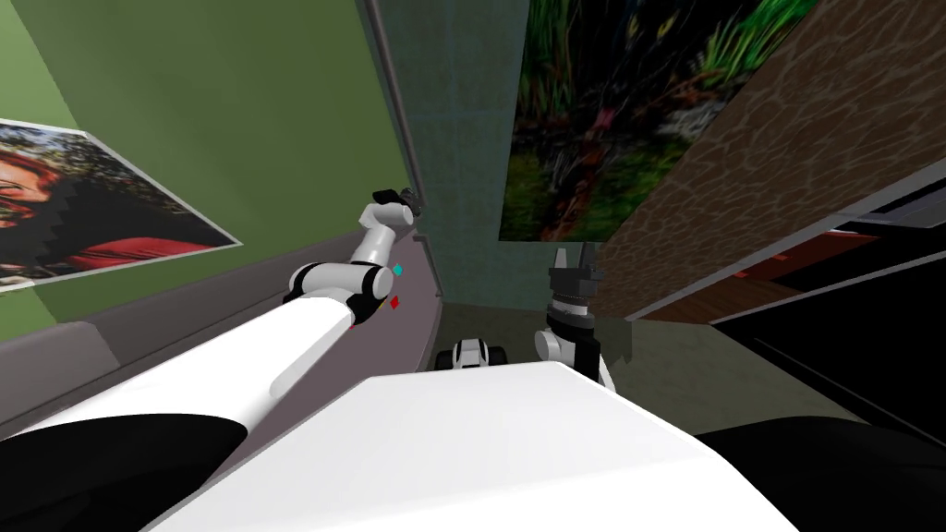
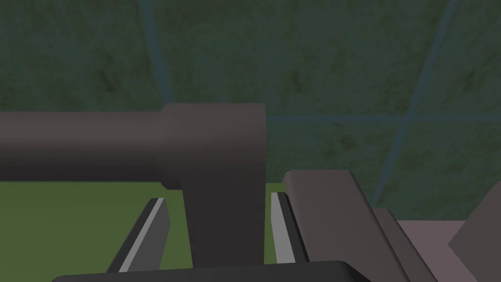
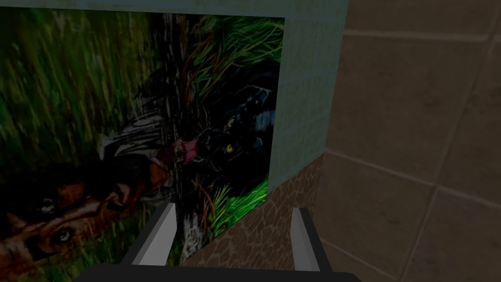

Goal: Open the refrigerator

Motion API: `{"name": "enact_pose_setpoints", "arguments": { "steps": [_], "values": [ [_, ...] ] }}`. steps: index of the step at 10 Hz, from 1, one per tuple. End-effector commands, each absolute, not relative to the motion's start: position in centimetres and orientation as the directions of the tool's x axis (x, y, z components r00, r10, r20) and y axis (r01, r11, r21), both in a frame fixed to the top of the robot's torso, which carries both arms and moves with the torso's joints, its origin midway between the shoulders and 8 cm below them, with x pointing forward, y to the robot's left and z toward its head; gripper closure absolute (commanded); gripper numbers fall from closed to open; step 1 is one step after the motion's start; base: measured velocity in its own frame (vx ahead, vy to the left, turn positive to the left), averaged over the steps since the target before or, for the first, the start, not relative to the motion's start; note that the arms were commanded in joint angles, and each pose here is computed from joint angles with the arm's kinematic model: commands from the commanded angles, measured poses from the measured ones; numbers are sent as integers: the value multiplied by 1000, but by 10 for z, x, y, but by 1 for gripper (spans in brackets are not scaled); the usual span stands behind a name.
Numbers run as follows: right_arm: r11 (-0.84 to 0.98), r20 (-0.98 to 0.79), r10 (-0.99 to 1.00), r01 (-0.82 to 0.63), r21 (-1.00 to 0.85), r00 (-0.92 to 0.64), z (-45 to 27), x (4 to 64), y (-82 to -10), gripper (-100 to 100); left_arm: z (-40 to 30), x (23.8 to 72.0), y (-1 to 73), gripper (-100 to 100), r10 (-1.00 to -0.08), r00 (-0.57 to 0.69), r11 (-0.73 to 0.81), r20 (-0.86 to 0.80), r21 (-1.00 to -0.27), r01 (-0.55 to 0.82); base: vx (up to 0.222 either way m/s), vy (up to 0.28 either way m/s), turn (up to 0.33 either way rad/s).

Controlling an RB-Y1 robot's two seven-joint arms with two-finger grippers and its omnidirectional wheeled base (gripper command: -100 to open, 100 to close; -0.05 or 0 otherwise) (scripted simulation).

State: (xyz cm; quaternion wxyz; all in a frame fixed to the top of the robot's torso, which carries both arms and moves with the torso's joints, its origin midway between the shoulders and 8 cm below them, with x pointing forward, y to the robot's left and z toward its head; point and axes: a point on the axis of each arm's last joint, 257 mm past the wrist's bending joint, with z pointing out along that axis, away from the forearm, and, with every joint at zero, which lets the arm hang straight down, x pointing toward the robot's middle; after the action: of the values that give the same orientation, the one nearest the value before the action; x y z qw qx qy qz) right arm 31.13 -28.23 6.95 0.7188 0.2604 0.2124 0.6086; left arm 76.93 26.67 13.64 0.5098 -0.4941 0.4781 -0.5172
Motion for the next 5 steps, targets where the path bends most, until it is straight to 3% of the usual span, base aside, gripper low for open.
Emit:
{"name": "enact_pose_setpoints", "arguments": {
  "steps": [1,3,5],
  "values": [
    [124,11,986,-764,633,169,69,311,-282,0,125,771,230,100,-999,-43,-24,23,-999,29,-186,-88,-185],
    [124,11,986,-764,633,169,69,311,-282,0,124,770,198,100,-996,-88,-25,23,-999,25,-218,-81,-168],
    [124,11,986,-764,633,169,69,311,-282,0,124,769,182,100,-994,-110,-25,23,-999,23,-138,-38,-95]
  ]
}}
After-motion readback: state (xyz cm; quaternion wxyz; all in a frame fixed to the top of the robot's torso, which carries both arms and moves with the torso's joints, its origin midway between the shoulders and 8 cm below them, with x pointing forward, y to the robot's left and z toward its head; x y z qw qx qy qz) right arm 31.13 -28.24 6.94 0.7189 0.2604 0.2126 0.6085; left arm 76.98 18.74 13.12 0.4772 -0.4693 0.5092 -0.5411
